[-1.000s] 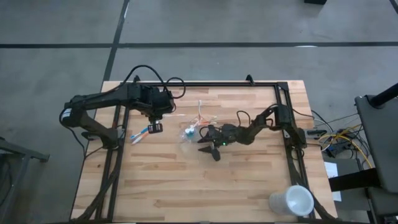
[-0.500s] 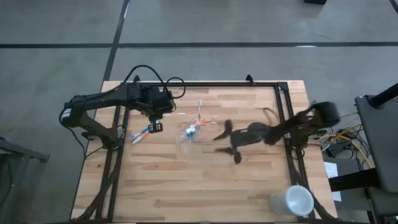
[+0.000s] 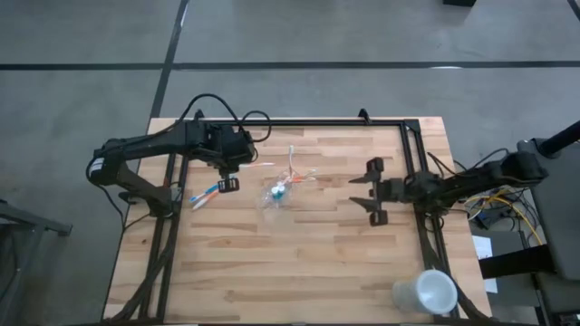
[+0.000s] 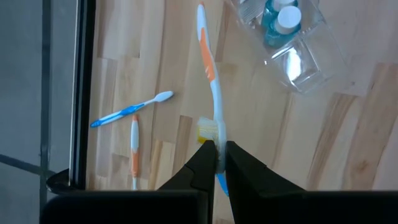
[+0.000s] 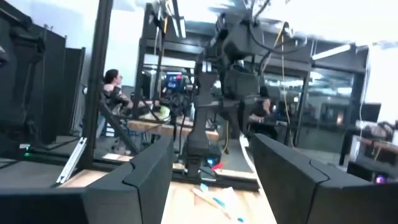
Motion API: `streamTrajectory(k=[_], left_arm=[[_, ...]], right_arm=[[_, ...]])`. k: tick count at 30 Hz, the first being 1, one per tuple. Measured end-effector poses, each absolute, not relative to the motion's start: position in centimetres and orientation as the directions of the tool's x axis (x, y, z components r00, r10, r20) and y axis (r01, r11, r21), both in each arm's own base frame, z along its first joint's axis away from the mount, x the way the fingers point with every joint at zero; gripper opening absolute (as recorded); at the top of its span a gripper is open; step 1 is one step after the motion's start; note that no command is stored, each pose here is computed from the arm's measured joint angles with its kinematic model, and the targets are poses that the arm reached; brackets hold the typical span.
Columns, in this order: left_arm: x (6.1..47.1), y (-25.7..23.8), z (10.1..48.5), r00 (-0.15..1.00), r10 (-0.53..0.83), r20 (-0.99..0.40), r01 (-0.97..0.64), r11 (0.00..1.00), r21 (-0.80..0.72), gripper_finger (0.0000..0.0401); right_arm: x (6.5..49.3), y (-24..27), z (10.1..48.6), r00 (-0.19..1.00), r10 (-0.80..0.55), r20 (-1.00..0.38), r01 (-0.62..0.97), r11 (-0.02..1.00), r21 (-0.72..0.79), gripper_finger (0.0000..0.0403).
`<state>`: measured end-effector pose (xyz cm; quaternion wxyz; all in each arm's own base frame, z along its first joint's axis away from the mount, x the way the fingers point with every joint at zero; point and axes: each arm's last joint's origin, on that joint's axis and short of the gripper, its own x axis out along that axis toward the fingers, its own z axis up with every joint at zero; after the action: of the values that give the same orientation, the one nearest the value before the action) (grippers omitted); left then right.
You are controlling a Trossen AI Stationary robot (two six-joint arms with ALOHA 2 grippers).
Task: Pick & Place toothbrushing station
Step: Put the orange toothbrush into the transparent
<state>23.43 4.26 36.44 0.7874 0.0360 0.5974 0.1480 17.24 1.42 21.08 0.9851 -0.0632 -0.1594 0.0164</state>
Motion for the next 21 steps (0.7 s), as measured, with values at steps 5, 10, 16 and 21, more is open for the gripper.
streamTrajectory(k=[5, 10, 16, 21], left_arm=[[23.5, 4.3, 36.6, 0.255, 0.278, -0.926, -0.193, 0.953, 0.233, 0.0028], [23.5, 4.3, 36.7, 0.261, 0.278, -0.924, -0.195, 0.953, 0.232, 0.0028], [23.5, 4.3, 36.8, 0.263, 0.278, -0.924, -0.194, 0.953, 0.232, 0.0028], [23.5, 4.3, 36.8, 0.263, 0.278, -0.924, -0.191, 0.954, 0.233, 0.0028]], right_arm=[[15.8, 1.3, 21.4, 0.927, 0.051, 0.372, 0.019, 0.983, -0.183, 0.0215], [14.4, 1.2, 21.4, 0.905, 0.052, 0.423, 0.049, 0.973, -0.225, 0.0215], [13.0, 1.1, 21.1, 0.880, 0.050, 0.472, 0.085, 0.962, -0.260, 0.0215], [12.4, 1.0, 21.4, 0.859, 0.049, 0.510, 0.134, 0.940, -0.315, 0.0215]])
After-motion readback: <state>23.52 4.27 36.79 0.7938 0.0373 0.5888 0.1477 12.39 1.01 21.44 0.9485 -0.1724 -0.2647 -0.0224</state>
